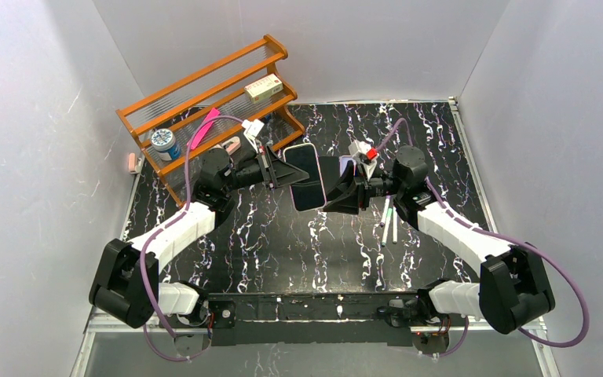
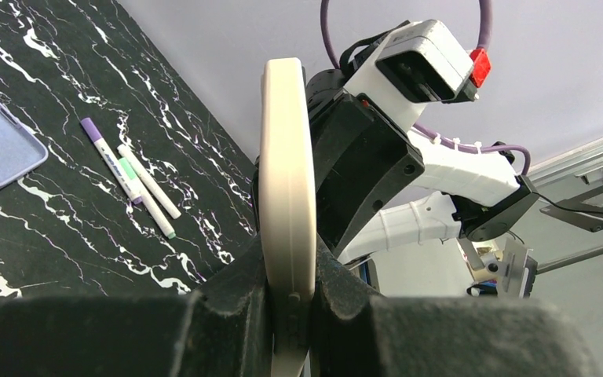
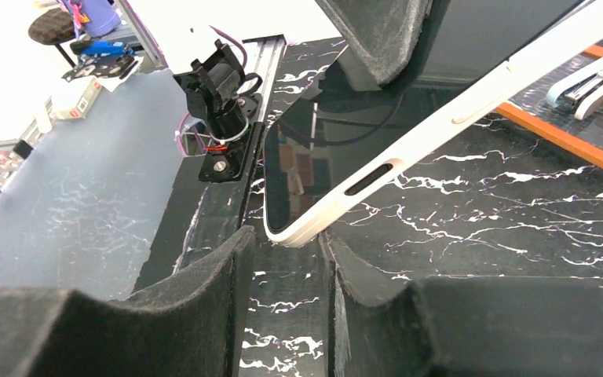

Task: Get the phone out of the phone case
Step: Remove the phone case from the phone.

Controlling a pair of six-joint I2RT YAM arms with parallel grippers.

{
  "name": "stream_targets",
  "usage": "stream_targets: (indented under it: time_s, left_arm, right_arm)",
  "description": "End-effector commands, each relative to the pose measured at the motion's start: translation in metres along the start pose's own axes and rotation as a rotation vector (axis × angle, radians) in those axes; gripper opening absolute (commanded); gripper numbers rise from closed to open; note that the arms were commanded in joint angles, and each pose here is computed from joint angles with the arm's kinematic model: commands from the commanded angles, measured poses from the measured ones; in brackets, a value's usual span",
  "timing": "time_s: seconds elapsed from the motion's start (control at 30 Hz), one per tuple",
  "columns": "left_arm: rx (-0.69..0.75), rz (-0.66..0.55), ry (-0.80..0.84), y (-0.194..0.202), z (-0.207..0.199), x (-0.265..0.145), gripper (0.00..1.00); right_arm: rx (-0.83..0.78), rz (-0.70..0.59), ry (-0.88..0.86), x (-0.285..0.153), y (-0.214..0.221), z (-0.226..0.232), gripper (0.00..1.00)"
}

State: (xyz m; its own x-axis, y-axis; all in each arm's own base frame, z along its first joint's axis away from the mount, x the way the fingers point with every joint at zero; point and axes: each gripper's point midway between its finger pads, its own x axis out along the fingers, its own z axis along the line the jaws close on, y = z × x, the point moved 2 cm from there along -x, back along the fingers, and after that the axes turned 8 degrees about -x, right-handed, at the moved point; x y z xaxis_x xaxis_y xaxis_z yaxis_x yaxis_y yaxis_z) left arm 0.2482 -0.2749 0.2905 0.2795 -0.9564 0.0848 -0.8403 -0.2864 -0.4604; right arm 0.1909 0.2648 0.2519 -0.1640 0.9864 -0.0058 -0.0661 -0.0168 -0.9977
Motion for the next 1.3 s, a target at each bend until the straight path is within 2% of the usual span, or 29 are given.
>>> stream_targets:
  time_s: [0.0, 0.3, 0.63, 1.03, 1.27]
  left_arm:
    - [0.108, -0.026, 0.071, -0.012, -0.031, 0.000, 0.00]
    - [0.099, -0.003, 0.089, -0.006, -0.038, 0.003, 0.00]
    - [-0.002, 0.045, 0.113, 0.004, -0.050, 0.004, 0.00]
    - [-0.047, 0.062, 0.123, 0.004, -0.056, 0.007, 0.00]
    - [-0.038, 0.061, 0.122, 0.006, -0.055, 0.007, 0.00]
  right_arm:
    - [-0.067, -0.032, -0.046, 0.003, -0.020, 0.009, 0.42]
    - [-0.062, -0.030, -0.050, 0.007, -0.021, 0.004, 0.35]
    - [-0.108, -0.003, -0.057, 0.015, -0.015, -0.008, 0.12]
    - [-0.230, 0.050, 0.000, 0.023, -0.009, -0.026, 0.01]
    - [-0.216, 0.046, 0.080, 0.023, -0.011, -0.037, 0.01]
